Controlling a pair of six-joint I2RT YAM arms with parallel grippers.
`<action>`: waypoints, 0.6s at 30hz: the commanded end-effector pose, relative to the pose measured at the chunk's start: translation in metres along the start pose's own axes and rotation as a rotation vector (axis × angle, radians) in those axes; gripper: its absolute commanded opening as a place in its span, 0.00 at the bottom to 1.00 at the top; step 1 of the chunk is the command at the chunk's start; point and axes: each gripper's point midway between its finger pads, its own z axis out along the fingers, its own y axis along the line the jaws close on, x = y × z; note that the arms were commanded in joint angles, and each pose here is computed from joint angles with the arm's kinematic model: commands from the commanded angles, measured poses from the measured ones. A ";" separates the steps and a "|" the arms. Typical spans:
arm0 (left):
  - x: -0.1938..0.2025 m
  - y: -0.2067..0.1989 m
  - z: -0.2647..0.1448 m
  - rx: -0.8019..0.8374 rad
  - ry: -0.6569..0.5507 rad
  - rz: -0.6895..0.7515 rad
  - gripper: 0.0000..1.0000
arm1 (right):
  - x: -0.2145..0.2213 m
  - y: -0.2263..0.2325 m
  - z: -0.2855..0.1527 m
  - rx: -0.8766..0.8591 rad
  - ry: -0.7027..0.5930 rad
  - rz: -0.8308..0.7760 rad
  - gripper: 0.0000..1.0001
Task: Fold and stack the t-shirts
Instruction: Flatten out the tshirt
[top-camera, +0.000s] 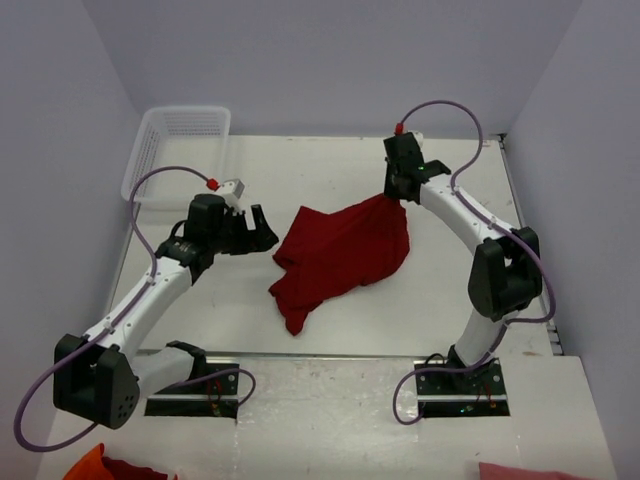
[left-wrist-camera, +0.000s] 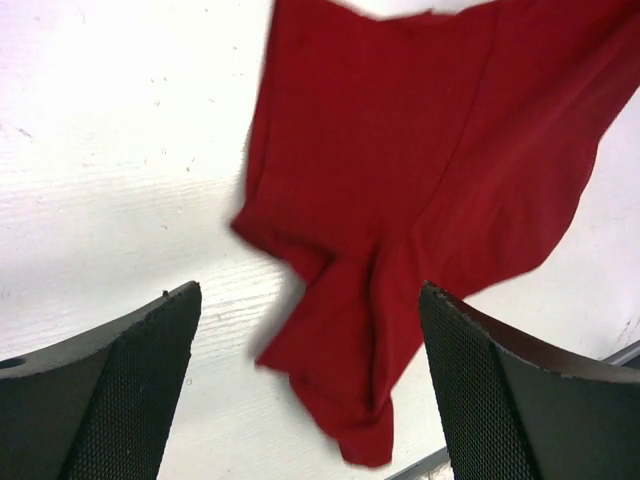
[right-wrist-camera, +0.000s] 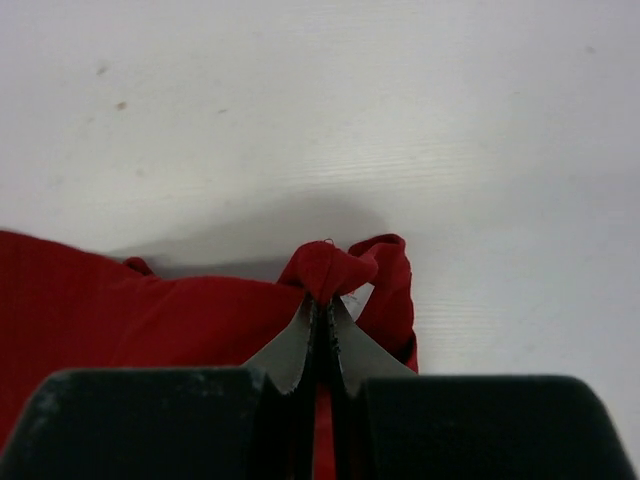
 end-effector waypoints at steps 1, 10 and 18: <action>-0.003 -0.007 0.004 0.044 0.003 0.010 0.89 | 0.018 -0.050 0.005 0.142 0.049 0.062 0.00; 0.025 -0.012 0.028 0.121 0.136 -0.022 0.90 | 0.067 -0.055 0.015 0.100 0.141 0.100 0.02; 0.020 -0.022 0.027 0.150 0.116 -0.017 0.88 | 0.030 -0.026 0.002 -0.057 0.057 0.020 0.76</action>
